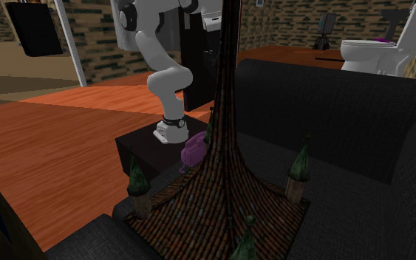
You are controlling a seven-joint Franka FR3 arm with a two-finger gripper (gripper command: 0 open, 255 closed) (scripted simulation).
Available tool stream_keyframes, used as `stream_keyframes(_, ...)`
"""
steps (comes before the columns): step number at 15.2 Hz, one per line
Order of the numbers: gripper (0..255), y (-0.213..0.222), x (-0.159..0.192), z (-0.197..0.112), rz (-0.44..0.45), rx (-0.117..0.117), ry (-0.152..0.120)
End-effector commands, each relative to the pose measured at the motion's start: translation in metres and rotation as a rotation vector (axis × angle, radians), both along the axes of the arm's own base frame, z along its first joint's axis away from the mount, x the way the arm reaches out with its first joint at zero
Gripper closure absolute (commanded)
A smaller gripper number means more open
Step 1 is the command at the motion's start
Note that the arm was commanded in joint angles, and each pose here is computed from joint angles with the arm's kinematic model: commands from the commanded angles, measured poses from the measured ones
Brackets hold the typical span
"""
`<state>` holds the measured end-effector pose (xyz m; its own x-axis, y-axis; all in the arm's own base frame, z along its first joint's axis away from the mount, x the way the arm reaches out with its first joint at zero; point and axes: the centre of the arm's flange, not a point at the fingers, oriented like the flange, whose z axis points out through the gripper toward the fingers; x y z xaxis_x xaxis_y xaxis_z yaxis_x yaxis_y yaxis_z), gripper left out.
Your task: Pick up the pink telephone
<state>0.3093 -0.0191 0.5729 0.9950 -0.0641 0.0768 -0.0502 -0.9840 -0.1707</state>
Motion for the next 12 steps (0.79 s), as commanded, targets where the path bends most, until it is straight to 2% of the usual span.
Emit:
stream_keyframes(1, 0, 0.0, 0.0, 0.0, 0.0, 0.0, 0.0)
stream_keyframes(7, 0, -0.031, 0.048, -0.043, -0.411, -0.022, 0.04)
stream_keyframes(12, 0, -0.071, 0.074, -0.08, -0.754, -0.04, 0.074)
